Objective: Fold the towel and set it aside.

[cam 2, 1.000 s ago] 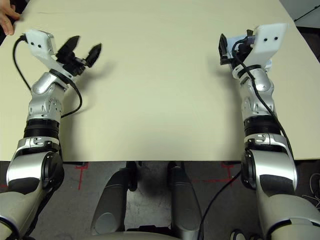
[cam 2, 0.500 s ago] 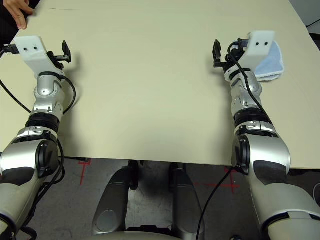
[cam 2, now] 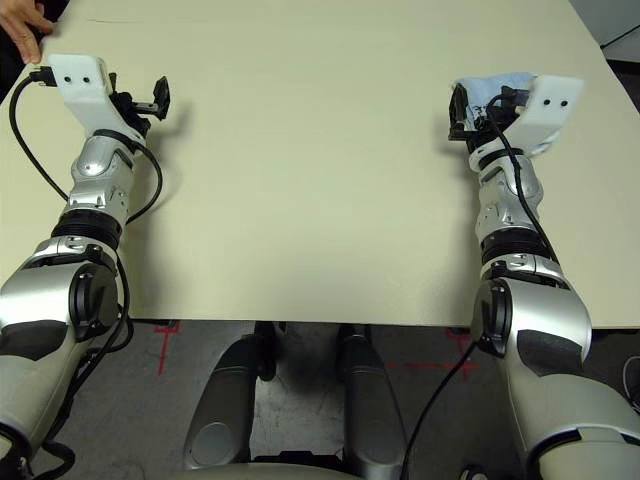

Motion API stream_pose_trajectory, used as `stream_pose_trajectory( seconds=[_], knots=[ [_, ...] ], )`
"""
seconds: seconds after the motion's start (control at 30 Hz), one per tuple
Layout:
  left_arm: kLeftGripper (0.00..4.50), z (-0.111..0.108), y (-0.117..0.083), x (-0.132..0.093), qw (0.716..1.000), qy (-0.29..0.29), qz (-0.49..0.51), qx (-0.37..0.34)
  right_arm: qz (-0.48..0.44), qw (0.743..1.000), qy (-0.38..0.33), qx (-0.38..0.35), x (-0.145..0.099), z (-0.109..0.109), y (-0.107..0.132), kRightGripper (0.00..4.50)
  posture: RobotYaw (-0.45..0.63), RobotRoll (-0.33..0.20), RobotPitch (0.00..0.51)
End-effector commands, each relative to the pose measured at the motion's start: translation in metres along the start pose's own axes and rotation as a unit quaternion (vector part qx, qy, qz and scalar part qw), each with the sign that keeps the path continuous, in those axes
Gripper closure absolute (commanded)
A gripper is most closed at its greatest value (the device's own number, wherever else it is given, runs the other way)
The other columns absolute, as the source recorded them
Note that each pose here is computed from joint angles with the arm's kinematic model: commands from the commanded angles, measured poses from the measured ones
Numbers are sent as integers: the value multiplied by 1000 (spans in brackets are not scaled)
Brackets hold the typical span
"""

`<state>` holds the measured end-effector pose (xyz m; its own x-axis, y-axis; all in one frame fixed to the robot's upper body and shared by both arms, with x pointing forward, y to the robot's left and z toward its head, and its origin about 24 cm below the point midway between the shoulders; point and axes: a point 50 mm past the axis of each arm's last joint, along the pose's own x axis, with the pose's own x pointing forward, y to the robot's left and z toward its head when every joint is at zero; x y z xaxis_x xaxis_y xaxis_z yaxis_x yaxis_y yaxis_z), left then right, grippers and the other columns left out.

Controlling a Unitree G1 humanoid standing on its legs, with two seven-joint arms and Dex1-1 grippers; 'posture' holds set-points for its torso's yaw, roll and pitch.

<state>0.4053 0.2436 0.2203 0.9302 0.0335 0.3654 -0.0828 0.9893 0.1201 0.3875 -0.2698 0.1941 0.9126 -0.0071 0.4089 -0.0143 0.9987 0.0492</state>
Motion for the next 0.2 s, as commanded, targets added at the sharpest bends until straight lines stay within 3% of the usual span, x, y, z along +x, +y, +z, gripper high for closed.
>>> stream_pose_trajectory(
  seconds=[0.03,0.2],
  knots=[
    [0,-10,3,-6,1000,14,-1,-1,21,1000,6,0,2,0,5,24,24,0,275],
    [0,-14,5,-9,1000,14,-8,3,28,1000,10,-4,3,1,6,24,25,0,272]
  ],
)
